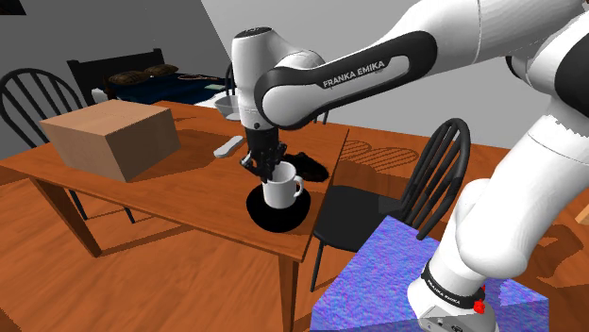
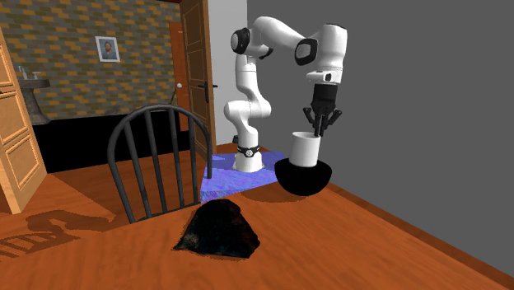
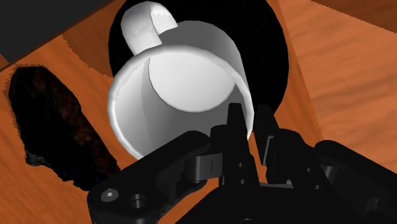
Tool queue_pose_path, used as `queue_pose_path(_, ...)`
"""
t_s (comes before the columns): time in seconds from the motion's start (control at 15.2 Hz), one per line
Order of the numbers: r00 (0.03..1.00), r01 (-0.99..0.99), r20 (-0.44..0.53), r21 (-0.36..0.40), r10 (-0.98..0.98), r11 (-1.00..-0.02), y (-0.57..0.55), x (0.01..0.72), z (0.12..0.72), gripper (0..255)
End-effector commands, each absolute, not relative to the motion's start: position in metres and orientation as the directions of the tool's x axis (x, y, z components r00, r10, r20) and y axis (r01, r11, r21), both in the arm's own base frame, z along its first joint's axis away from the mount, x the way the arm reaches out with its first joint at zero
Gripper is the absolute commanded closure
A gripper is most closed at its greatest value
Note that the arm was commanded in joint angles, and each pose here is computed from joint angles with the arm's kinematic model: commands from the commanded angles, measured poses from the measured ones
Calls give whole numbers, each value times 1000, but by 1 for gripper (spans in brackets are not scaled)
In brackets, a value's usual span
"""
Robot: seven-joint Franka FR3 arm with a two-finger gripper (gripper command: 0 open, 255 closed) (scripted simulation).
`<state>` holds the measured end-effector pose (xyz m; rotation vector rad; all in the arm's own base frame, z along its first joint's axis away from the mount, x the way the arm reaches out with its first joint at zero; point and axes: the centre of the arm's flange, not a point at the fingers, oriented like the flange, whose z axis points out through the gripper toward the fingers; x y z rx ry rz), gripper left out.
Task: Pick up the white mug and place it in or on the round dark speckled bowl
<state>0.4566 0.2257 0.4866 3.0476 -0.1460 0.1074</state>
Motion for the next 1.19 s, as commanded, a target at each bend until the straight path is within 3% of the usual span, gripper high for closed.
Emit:
queue_pose_path(0.0, 993, -98, 75, 85, -92, -992, 226, 456, 476, 255)
queue_pose_path(0.53, 993, -98, 75, 85, -92, -992, 226, 456, 474, 255)
queue_pose_path(0.59, 993, -98, 75, 85, -92, -992, 226, 456, 474, 0)
queue_pose_path(0.92, 993, -98, 75, 85, -92, -992, 226, 456, 474, 0)
queue_pose_path(1.12, 993, -98, 75, 85, -92, -992, 230, 454, 513, 0)
